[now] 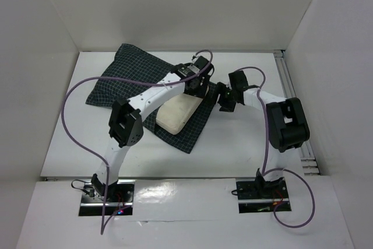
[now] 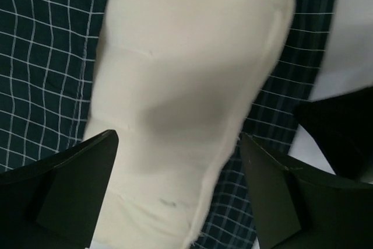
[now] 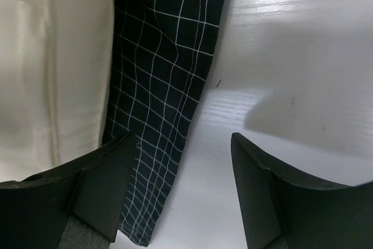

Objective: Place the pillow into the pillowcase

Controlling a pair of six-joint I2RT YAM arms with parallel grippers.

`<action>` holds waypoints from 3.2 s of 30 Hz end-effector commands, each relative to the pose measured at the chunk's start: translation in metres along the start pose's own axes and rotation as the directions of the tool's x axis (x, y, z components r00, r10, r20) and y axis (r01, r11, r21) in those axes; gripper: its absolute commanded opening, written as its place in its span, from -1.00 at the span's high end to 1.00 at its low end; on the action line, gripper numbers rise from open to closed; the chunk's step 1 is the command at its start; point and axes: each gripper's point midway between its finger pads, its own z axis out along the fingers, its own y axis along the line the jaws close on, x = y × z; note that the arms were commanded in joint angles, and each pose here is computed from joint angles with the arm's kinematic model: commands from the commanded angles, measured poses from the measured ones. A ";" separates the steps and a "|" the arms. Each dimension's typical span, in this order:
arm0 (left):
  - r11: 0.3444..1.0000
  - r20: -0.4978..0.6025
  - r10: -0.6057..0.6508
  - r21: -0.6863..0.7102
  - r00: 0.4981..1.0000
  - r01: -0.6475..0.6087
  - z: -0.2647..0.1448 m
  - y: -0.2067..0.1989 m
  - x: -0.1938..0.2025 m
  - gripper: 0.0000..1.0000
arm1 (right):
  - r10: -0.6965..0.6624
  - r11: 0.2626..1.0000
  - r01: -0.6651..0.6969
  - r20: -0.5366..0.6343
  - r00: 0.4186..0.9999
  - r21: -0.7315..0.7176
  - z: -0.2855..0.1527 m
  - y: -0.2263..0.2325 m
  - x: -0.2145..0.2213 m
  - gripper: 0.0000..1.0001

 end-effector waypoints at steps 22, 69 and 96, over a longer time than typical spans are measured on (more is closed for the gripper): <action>0.980 -0.120 0.184 0.103 0.976 -0.172 0.083 -0.013 0.042 -0.59 | 0.016 0.999 -0.016 -0.017 1.000 -0.041 0.052 0.014 0.033 1.00; 0.526 -0.200 -0.413 0.744 0.888 0.412 -0.115 0.039 -0.106 1.00 | 0.084 0.992 -0.106 0.257 0.963 0.072 -0.065 -0.058 -0.047 0.59; 0.354 -0.186 -0.478 0.854 0.858 0.383 -0.171 0.055 -0.138 1.00 | 0.127 0.907 0.097 0.486 0.864 -0.409 -0.015 0.161 -0.058 0.27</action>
